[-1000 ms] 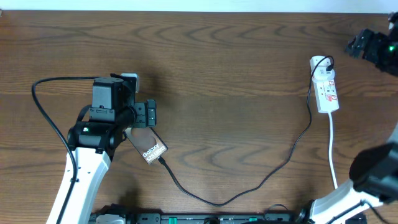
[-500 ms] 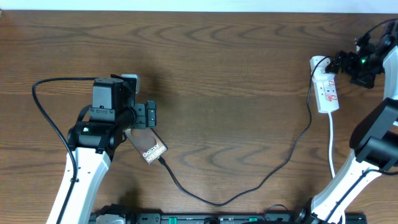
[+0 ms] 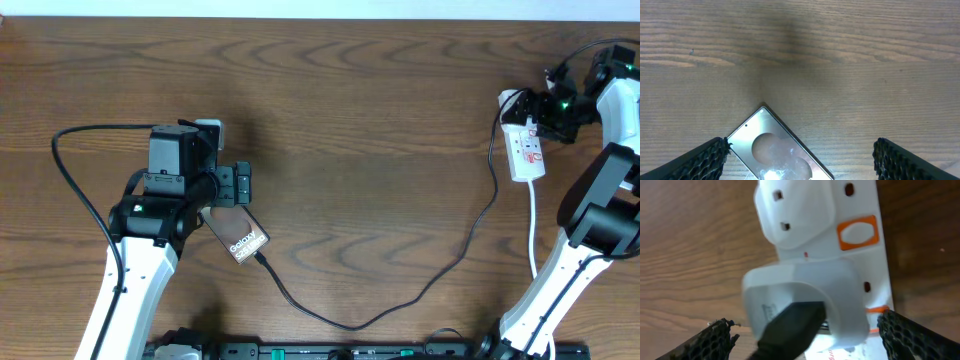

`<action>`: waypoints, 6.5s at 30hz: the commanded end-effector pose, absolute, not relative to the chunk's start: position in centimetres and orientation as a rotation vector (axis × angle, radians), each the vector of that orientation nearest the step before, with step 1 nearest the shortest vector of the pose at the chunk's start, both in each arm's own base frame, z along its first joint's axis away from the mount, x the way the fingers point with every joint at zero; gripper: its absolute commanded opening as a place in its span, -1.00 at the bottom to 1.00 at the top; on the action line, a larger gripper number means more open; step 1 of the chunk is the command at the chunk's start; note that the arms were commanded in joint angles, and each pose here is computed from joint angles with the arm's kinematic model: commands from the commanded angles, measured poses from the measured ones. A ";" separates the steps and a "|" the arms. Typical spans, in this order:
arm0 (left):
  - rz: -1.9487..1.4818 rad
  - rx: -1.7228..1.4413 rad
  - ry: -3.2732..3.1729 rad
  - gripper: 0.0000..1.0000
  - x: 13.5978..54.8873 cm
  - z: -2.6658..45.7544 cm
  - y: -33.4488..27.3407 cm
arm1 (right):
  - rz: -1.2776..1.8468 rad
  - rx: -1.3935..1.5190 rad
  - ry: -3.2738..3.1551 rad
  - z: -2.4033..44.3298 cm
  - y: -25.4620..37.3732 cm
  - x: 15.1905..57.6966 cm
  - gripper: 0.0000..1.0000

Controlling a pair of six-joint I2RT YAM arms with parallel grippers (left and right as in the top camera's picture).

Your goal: Plug charger to phone and switch on socket

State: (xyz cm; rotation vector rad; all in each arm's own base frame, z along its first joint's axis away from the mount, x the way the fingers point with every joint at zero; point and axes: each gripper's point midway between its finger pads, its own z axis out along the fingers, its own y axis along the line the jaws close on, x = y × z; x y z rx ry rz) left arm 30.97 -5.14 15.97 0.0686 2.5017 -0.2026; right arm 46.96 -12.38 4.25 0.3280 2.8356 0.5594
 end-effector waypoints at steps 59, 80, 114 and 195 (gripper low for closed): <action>-0.193 0.072 2.481 0.87 31.3 16.8 -5.1 | 0.168 0.693 3.050 3.4 -14.9 41.0 0.98; -0.193 0.072 2.481 0.87 31.3 16.8 -5.1 | 0.089 0.721 2.536 26.9 -14.5 36.4 0.98; -0.199 0.079 2.369 0.88 26.6 19.2 -4.6 | 0.078 0.702 2.491 28.7 -14.1 35.6 0.98; -0.105 0.234 1.686 0.87 24.1 14.2 -3.4 | 0.078 0.702 2.491 28.7 -14.1 35.6 0.99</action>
